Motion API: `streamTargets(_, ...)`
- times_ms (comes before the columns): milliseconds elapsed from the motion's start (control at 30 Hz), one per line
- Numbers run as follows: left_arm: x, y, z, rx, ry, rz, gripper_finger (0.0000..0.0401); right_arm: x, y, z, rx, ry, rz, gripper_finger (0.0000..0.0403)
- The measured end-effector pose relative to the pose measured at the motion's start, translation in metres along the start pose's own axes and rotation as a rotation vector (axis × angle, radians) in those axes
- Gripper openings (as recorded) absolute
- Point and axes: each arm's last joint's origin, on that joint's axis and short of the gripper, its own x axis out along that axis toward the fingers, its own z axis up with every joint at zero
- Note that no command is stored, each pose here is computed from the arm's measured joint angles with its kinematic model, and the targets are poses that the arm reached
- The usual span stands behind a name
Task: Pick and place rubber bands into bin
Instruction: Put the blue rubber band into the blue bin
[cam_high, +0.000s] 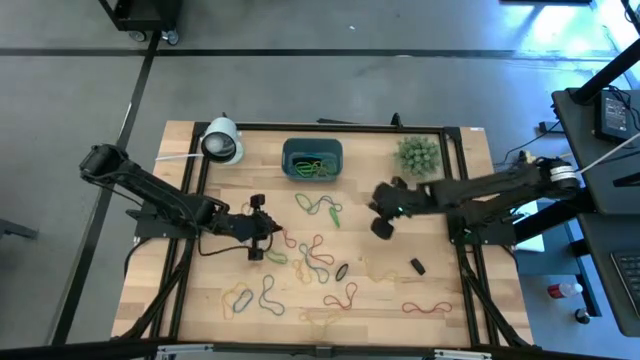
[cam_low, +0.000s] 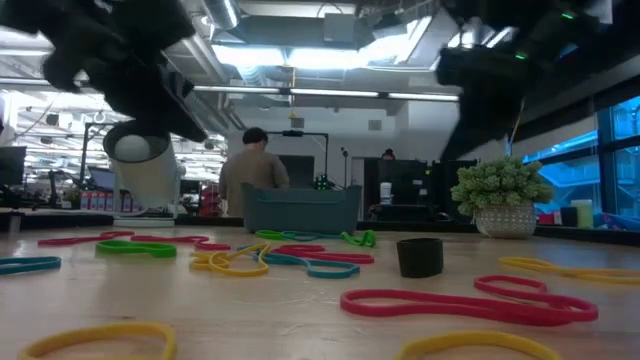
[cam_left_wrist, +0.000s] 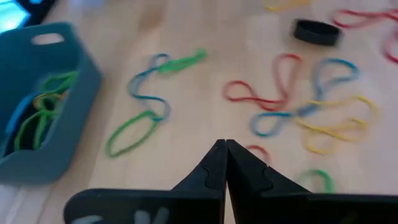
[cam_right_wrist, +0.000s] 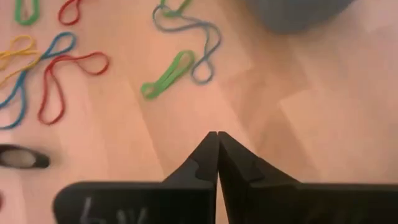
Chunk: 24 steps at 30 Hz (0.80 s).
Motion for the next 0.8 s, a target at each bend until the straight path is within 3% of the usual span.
streamTargets(233,0.007,-0.033,0.032,0.049,0.237,-0.059,0.0001,0.012,0.0,-0.038,0.015,-0.069,0.071,0.0009)
streamTargets(400,0.008,-0.064,0.052,-0.088,0.427,-0.081,0.0003,0.017,-0.004,-0.05,0.007,-0.061,0.071,0.0006)
streamTargets(533,0.009,-0.093,0.062,-0.18,0.5,-0.104,0.0004,0.017,-0.005,-0.052,0.0,-0.039,0.06,0.0003)
streamTargets(800,0.023,-0.129,0.052,-0.317,0.647,-0.139,0.0026,0.017,-0.005,-0.052,-0.032,-0.039,0.06,0.0008)
